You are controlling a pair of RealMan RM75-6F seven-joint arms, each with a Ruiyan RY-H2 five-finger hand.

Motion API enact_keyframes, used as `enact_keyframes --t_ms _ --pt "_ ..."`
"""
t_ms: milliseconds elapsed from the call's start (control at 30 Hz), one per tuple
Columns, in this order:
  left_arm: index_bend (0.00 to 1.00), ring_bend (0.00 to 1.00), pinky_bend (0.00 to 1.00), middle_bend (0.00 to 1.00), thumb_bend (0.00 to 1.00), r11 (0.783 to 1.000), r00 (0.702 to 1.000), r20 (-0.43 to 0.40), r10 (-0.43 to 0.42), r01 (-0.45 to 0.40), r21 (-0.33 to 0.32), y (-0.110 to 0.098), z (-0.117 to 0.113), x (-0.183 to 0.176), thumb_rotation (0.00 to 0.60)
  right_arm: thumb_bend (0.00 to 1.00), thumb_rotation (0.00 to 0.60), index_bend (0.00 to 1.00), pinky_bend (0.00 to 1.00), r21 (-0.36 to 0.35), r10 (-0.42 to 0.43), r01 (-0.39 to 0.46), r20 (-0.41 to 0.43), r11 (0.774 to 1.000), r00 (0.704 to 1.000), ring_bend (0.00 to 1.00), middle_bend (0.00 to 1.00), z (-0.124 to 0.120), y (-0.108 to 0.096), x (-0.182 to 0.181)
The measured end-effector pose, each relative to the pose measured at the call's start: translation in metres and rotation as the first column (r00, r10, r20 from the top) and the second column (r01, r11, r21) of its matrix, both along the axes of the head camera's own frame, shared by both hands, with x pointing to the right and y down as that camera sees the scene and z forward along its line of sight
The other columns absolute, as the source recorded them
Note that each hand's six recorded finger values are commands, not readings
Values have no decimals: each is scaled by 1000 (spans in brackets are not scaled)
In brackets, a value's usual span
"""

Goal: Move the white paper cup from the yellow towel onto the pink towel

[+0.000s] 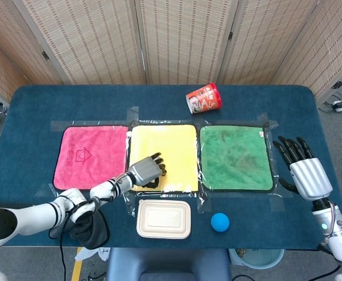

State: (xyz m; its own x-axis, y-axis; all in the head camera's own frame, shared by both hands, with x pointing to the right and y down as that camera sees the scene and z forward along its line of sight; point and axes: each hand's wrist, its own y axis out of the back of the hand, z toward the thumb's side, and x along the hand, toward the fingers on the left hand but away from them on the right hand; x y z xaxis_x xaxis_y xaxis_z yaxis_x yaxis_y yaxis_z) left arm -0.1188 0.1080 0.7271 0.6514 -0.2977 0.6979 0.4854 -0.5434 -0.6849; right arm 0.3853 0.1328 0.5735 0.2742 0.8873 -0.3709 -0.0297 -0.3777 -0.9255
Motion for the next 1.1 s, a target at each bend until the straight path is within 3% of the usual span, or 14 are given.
enact_keyframes --t_ms 333,700,900,1100 --pt "359 176 0 269 970 997 998 62 -3 -1 73 -18 -14 -44 4 235 600 0 9 13 11 -11 10 1000 1000 87 78 -3 -1 1" --pt "365 185 0 276 971 987 985 139 -100 81 136 -43 -30 -113 3 235 600 0 9 25 20 -21 24 999 1000 87 78 -7 0 4" --pt "369 187 0 278 974 976 981 83 -174 161 148 -51 -43 -121 2 235 600 0 9 30 20 -20 26 999 999 88 78 -8 1 4" --pt "357 188 0 278 978 972 978 -4 -209 208 105 -47 -52 -108 2 236 600 0 9 29 27 -28 32 999 999 88 78 -8 2 5"
